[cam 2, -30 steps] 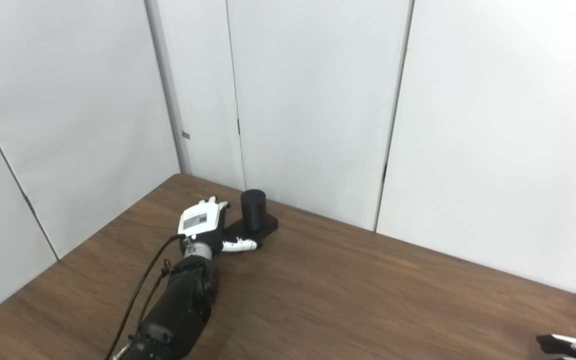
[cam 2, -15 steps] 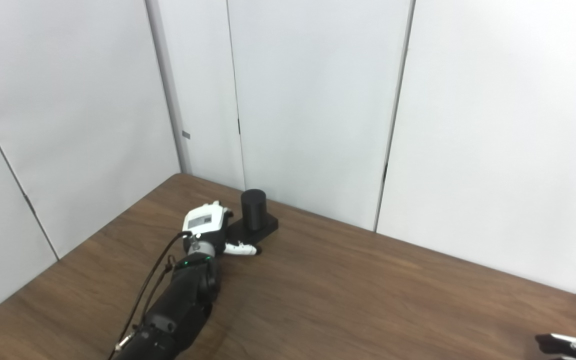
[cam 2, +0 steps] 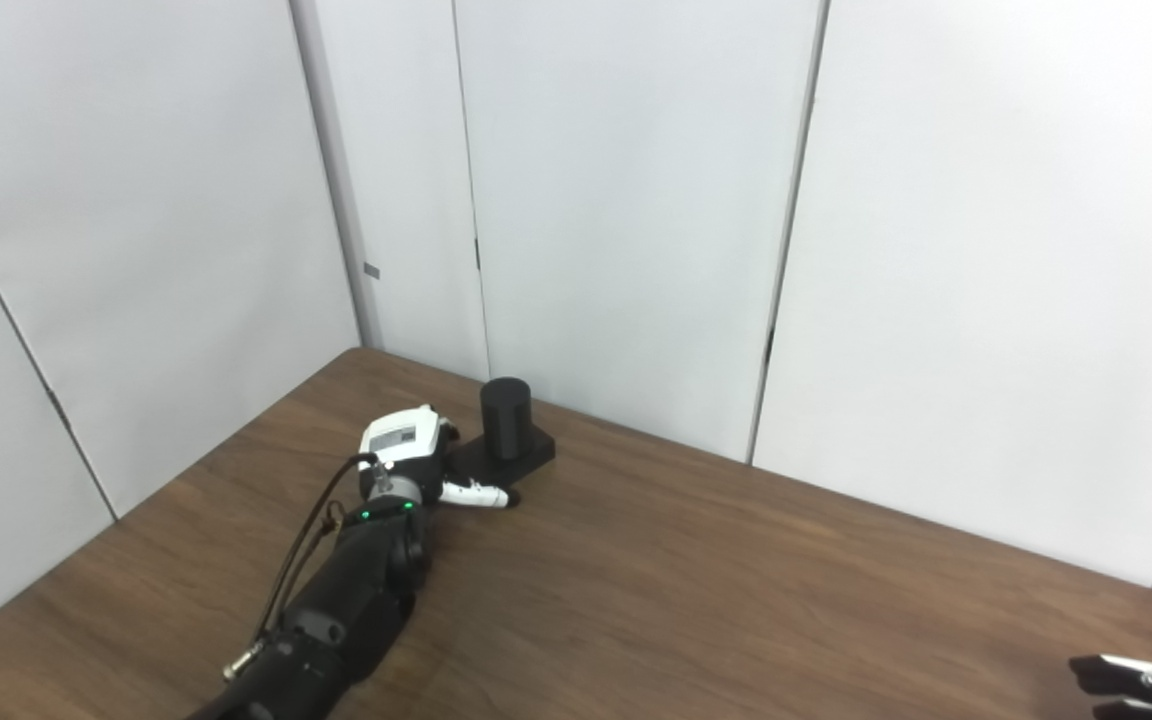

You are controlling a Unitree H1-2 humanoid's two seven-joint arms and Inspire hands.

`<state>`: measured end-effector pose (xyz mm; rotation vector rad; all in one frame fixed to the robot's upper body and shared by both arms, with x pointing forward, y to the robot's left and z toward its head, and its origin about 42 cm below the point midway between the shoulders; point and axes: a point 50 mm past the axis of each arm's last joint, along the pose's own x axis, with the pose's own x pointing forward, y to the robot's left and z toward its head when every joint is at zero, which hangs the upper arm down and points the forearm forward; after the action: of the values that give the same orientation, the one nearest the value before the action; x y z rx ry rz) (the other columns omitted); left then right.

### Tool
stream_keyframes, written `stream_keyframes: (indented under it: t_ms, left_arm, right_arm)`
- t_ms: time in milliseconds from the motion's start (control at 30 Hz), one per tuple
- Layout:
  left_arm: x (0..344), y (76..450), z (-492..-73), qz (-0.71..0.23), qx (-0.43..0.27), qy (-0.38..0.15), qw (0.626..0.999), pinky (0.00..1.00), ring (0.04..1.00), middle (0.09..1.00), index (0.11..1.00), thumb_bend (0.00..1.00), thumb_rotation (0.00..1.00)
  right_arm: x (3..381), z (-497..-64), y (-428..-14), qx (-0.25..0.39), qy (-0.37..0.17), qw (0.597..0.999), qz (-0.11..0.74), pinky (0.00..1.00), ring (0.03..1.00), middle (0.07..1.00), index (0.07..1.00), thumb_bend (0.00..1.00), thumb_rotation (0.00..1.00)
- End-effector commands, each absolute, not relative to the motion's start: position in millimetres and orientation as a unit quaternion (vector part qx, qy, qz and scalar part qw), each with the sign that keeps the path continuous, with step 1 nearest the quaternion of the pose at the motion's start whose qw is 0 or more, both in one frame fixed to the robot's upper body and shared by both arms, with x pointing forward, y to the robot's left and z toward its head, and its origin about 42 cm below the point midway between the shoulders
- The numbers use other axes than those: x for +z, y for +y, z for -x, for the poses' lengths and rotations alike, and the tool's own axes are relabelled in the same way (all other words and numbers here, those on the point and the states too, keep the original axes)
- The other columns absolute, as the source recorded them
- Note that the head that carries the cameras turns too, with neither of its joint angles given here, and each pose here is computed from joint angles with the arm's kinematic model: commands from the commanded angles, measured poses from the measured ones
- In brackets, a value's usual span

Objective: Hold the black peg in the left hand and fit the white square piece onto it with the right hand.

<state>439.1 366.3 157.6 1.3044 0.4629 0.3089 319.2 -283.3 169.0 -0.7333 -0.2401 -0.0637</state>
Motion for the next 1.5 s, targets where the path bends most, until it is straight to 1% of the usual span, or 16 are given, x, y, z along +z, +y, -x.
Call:
stream_keyframes:
  t_ms: [0,33,67,200,267,367,433,467,500,533,667,767,867,1033,1167,1467]
  left_arm:
    - [181.4,378.0,-449.9,-0.602,0.146,0.196,0.760,1.00,1.000,0.983,0.755,0.92,0.47]
    - [180.1,378.7,-449.5,-0.603,0.133,0.198,0.761,0.98,0.994,0.961,0.698,0.88,0.43]
    - [178.9,379.1,-448.9,-0.604,0.123,0.197,0.762,0.98,0.994,0.956,0.681,0.86,0.41]
    - [178.5,374.1,-445.5,-0.602,0.085,0.193,0.770,0.92,0.965,0.893,0.624,0.81,0.27]
    - [176.6,371.3,-444.2,-0.611,0.067,0.187,0.767,0.89,0.945,0.876,0.603,0.82,0.24]
    - [174.2,367.7,-443.8,-0.621,0.048,0.180,0.761,0.87,0.933,0.870,0.556,0.81,0.19]
    - [173.2,365.6,-443.5,-0.628,0.038,0.177,0.757,0.87,0.932,0.876,0.548,0.81,0.18]
    - [172.5,364.2,-443.1,-0.630,0.033,0.176,0.756,0.87,0.930,0.875,0.514,0.64,0.12]
    - [171.3,363.0,-442.5,-0.632,0.029,0.173,0.755,0.88,0.930,0.879,0.502,0.58,0.09]
    - [169.7,361.8,-441.8,-0.632,0.026,0.170,0.756,0.88,0.927,0.879,0.495,0.55,0.08]
    - [162.8,355.7,-436.9,-0.636,0.012,0.148,0.757,0.90,0.921,0.872,0.485,0.52,0.06]
    - [158.6,349.3,-430.7,-0.647,-0.012,0.131,0.751,0.95,0.977,0.914,0.486,0.52,0.06]
    - [155.3,342.0,-423.5,-0.654,-0.036,0.104,0.748,0.98,0.997,0.937,0.488,0.52,0.06]
    - [150.8,328.9,-410.7,-0.658,-0.088,0.047,0.746,0.96,0.989,0.943,0.489,0.52,0.06]
    - [148.2,315.5,-401.4,-0.665,-0.128,0.006,0.736,0.94,0.992,0.973,0.491,0.52,0.06]
    - [143.5,275.9,-383.8,-0.656,-0.216,-0.046,0.722,0.92,0.984,0.989,0.492,0.52,0.06]
  right_arm:
    - [187.3,-321.9,-280.0,-0.037,-0.148,0.922,0.355,0.49,0.607,0.658,0.644,0.67,0.00]
    - [188.2,-321.2,-279.5,-0.037,-0.148,0.922,0.355,0.50,0.610,0.659,0.644,0.67,0.00]
    - [189.1,-320.4,-279.2,-0.037,-0.148,0.922,0.355,0.50,0.611,0.659,0.645,0.67,0.00]
    - [190.4,-319.5,-279.9,-0.035,-0.150,0.922,0.354,0.49,0.609,0.656,0.644,0.66,0.00]
    - [191.5,-319.1,-279.6,-0.035,-0.149,0.923,0.354,0.50,0.611,0.659,0.646,0.65,0.00]
    - [194.1,-318.6,-278.6,-0.036,-0.148,0.922,0.355,0.51,0.616,0.663,0.650,0.64,0.00]
    - [194.6,-319.1,-278.7,-0.036,-0.149,0.922,0.355,0.51,0.616,0.663,0.649,0.64,0.00]
    - [194.6,-319.6,-278.6,-0.036,-0.149,0.923,0.354,0.51,0.613,0.662,0.648,0.63,0.00]
    - [194.7,-319.8,-278.3,-0.035,-0.149,0.923,0.353,0.51,0.612,0.661,0.647,0.63,0.00]
    - [194.8,-320.1,-278.0,-0.035,-0.149,0.923,0.353,0.51,0.611,0.660,0.647,0.63,0.00]
    - [197.0,-319.6,-275.6,-0.036,-0.148,0.923,0.354,0.52,0.616,0.661,0.649,0.64,0.00]
    - [197.7,-320.1,-274.3,-0.036,-0.151,0.922,0.355,0.53,0.617,0.659,0.647,0.65,0.00]
    - [199.7,-319.6,-272.0,-0.037,-0.152,0.922,0.355,0.52,0.610,0.655,0.642,0.65,0.00]
    - [200.6,-319.8,-268.4,-0.038,-0.152,0.921,0.355,0.54,0.616,0.661,0.648,0.66,0.00]
    - [199.4,-321.0,-266.1,-0.032,-0.147,0.928,0.341,0.58,0.641,0.684,0.661,0.65,0.00]
    - [181.4,-330.2,-272.0,-0.030,-0.144,0.929,0.340,0.59,0.643,0.691,0.674,0.65,0.00]
